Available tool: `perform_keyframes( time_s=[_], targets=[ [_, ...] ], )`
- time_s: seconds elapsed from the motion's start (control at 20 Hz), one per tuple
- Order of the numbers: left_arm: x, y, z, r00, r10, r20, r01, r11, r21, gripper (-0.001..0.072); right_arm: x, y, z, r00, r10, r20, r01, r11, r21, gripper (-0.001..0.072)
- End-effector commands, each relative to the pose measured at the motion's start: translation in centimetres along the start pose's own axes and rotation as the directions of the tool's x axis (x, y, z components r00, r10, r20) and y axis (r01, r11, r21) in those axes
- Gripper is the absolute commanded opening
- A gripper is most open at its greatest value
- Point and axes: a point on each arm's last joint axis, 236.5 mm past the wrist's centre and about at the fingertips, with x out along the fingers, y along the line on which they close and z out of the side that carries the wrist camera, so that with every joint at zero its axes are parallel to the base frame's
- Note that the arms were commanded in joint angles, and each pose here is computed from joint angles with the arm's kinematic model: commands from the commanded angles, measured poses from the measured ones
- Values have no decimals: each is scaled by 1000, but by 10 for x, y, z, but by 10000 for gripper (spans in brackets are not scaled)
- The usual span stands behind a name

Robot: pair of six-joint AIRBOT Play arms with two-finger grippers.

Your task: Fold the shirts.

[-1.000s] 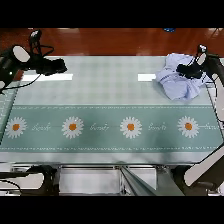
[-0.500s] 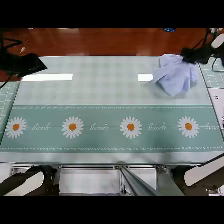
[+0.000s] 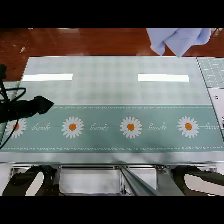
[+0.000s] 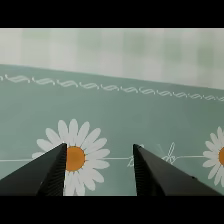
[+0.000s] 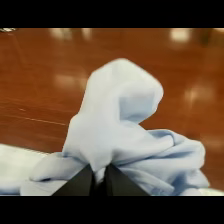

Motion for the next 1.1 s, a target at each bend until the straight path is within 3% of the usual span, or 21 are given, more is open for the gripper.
perform_keyframes(
  time_s=[0.0, 0.15, 0.3, 0.5, 0.75, 0.8, 0.85, 0.95, 1.05],
  targets=[
    [2, 1, -13, 1000, -10, 17, 10, 1000, -14, 507, -58, 85, 1, 983, 182, -36, -185, 977, -106, 27],
    [1, 5, 1, 997, -1, 73, 2, 1000, -22, 507, -69, 163, -50, 893, 390, -224, -416, 906, -78, 27],
    [-2, 16, 6, 995, 24, 94, -18, 998, -56, 507, -53, 224, -127, 772, 487, -409, -537, 844, -8, 27],
    [-1, 16, -7, 999, 22, 39, -19, 998, -62, 507, -27, 275, -270, 613, 485, -623, -558, 824, 92, 27],
    [8, 16, -32, 998, 11, -61, -16, 996, -86, 507, -5, 293, -413, 461, 422, -780, -441, 872, 211, 30],
    [14, 15, -37, 997, 2, -76, -9, 996, -85, 507, 2, 292, -424, 452, 414, -791, -403, 885, 233, 143],
    [20, 13, -41, 996, -3, -94, -5, 997, -77, 507, 9, 289, -426, 459, 409, -788, -372, 895, 248, 417],
    [32, 13, -48, 989, -6, -145, 6, 1000, 0, 507, 18, 262, -404, 486, 395, -780, -329, 909, 255, 413],
    [44, 24, -55, 979, 5, -206, -10, 1000, -23, 507, 16, 211, -352, 555, 378, -741, -267, 925, 271, 410]
  ],
)
